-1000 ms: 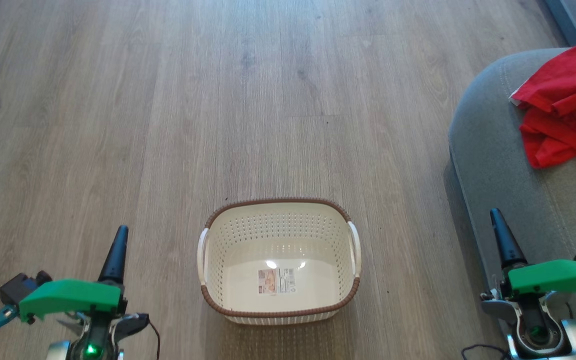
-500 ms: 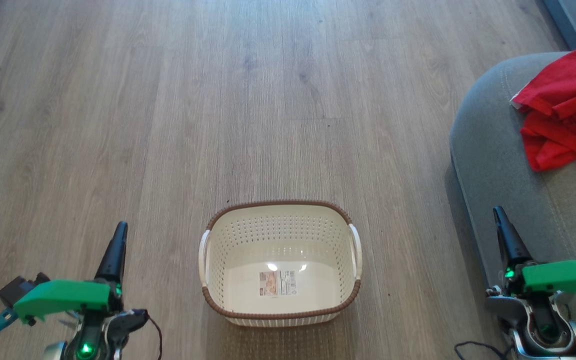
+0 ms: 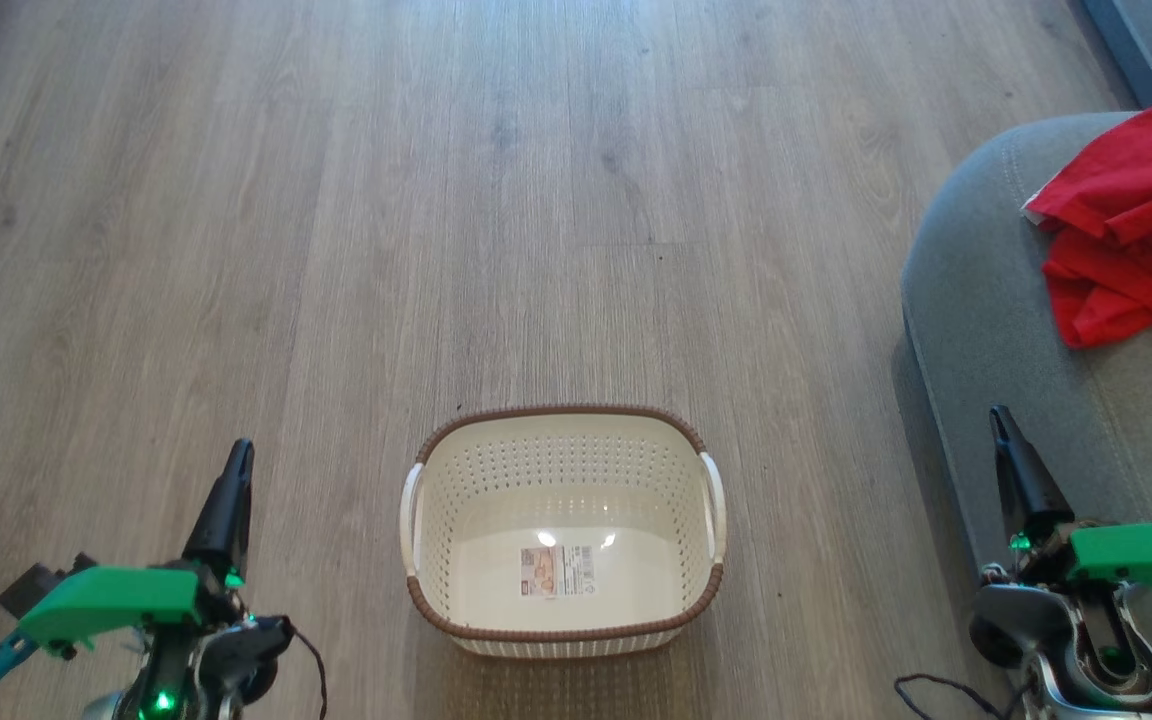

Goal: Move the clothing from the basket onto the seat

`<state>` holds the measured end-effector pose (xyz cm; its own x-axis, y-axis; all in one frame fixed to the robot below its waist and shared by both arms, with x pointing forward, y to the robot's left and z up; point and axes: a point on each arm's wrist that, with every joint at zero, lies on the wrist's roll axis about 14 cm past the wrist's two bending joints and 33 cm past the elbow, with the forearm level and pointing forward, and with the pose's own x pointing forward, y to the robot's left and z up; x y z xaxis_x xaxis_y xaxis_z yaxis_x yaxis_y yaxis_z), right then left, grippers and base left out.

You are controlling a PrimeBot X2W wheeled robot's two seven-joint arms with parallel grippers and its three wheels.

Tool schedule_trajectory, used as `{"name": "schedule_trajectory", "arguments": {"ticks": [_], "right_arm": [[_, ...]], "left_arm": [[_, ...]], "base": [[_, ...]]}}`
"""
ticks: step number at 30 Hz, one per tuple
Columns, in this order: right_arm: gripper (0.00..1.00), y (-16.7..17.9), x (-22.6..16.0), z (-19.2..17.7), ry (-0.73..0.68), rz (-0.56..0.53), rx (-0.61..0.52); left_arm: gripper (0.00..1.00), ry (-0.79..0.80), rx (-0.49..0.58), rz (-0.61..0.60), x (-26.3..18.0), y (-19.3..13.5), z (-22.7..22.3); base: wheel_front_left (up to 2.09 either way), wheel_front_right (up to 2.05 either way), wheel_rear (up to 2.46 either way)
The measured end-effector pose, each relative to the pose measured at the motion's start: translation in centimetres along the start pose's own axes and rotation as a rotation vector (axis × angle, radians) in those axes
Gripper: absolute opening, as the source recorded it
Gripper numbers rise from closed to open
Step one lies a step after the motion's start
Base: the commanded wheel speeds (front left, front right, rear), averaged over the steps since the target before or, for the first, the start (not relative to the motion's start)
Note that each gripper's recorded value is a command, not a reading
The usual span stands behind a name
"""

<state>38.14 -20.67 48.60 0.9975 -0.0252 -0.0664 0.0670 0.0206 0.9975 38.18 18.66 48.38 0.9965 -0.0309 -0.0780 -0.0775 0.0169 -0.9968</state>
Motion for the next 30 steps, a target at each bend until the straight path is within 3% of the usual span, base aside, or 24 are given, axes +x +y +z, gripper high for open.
{"name": "schedule_trajectory", "arguments": {"ticks": [30], "right_arm": [[0.00,0.12,0.00,-0.03,0.001,0.005,0.024]], "left_arm": [[0.00,-0.007,-0.018,0.000,-0.17,0.08,0.19]], "base": [[0.00,0.00,0.00]]}}
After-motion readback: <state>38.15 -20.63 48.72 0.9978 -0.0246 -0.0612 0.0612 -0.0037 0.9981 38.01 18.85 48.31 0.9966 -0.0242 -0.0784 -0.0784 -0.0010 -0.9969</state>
